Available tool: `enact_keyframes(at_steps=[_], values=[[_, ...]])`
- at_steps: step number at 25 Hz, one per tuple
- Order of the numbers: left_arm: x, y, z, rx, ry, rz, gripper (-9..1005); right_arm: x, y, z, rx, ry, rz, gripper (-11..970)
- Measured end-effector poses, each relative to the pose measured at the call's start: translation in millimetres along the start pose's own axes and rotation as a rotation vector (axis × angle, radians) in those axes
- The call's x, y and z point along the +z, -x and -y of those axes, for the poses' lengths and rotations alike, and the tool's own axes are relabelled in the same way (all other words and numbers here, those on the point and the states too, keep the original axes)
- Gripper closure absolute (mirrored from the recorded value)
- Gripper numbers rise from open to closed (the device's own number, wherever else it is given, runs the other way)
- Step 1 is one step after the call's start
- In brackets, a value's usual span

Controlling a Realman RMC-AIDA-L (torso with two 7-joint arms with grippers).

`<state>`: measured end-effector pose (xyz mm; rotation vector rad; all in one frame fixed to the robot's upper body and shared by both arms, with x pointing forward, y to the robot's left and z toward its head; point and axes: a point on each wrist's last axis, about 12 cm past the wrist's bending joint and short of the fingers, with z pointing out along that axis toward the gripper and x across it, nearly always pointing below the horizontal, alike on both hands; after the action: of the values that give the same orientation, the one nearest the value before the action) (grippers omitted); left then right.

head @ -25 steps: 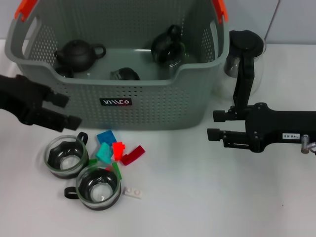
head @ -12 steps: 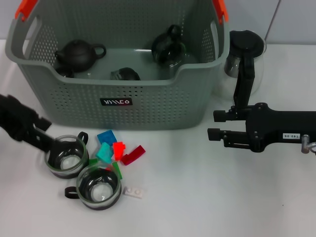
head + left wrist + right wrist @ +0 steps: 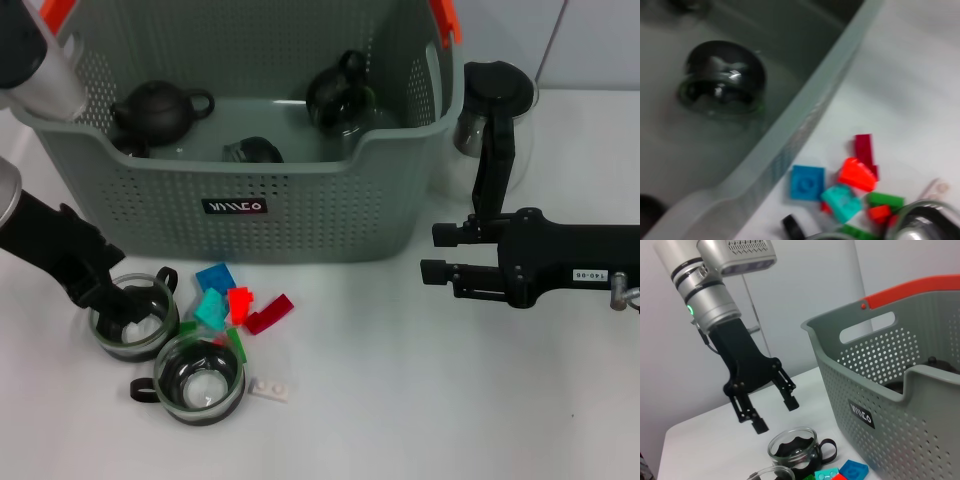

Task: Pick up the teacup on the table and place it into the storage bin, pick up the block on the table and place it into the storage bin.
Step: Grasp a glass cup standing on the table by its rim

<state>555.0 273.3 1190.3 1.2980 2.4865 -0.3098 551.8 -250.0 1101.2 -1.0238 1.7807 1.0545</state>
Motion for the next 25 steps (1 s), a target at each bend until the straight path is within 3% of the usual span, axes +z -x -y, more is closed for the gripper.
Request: enact_keyframes(at_steps=[14, 25], values=[[27.4, -3.5, -11.9, -0.023, 0.060, 0.005, 184, -1.5, -3.1, -1.4, 0.008, 0.000, 0.000, 376], [33.9, 0.4, -9.9, 0.033, 0.093, -0.055, 184, -3.2, -4.7, -0.6, 0.016, -0.002, -0.003, 376]])
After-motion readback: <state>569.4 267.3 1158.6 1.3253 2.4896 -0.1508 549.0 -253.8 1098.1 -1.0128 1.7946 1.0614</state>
